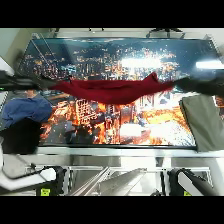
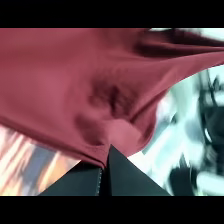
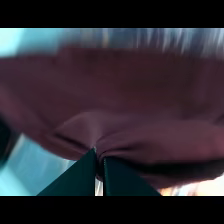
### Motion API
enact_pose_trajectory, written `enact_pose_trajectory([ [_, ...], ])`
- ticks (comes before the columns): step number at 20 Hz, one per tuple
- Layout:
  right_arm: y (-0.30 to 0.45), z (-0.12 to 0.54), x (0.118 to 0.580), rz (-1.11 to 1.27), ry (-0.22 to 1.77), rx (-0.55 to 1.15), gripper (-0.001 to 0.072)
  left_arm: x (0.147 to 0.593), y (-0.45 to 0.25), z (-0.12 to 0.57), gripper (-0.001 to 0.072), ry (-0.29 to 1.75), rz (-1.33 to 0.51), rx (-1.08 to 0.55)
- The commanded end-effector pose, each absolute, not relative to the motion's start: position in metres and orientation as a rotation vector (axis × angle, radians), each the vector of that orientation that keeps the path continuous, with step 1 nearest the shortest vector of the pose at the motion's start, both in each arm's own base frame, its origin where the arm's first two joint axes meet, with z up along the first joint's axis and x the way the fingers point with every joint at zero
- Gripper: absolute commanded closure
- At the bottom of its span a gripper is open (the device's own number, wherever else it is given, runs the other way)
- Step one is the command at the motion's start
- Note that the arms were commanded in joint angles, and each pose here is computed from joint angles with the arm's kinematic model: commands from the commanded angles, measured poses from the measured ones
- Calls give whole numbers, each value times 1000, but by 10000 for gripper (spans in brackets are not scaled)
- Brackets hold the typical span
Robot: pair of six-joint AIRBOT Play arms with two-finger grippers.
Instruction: Fold the shirts.
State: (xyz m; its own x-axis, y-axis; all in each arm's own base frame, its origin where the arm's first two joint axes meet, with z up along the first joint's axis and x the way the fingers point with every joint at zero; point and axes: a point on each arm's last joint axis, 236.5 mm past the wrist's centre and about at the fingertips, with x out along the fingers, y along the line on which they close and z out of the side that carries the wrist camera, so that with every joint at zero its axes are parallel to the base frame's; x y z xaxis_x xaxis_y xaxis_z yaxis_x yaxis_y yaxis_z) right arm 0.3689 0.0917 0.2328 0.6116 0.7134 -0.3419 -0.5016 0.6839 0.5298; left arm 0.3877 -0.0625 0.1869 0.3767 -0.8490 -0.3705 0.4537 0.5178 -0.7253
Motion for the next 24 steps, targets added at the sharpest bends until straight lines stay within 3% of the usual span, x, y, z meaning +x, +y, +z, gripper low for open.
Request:
enact_pose_trajectory([
  [1,83,433,280,536,-4,94,689,326,-78,371,687,266,-812,-333],
  [5,71,522,197,207,-294,-190,689,257,-60,477,688,-23,-410,-21],
  [7,67,532,191,148,-303,-240,689,254,-49,490,688,-44,-321,13],
  [9,56,512,218,191,-210,-188,689,276,-41,463,688,73,-364,-38],
  [14,49,381,322,577,213,198,691,375,-67,306,689,502,-610,-282],
  [20,61,132,441,529,708,366,691,454,-98,79,689,965,-569,-277],
  [24,50,44,510,501,823,590,691,508,-69,15,690,1055,-491,-356],
])
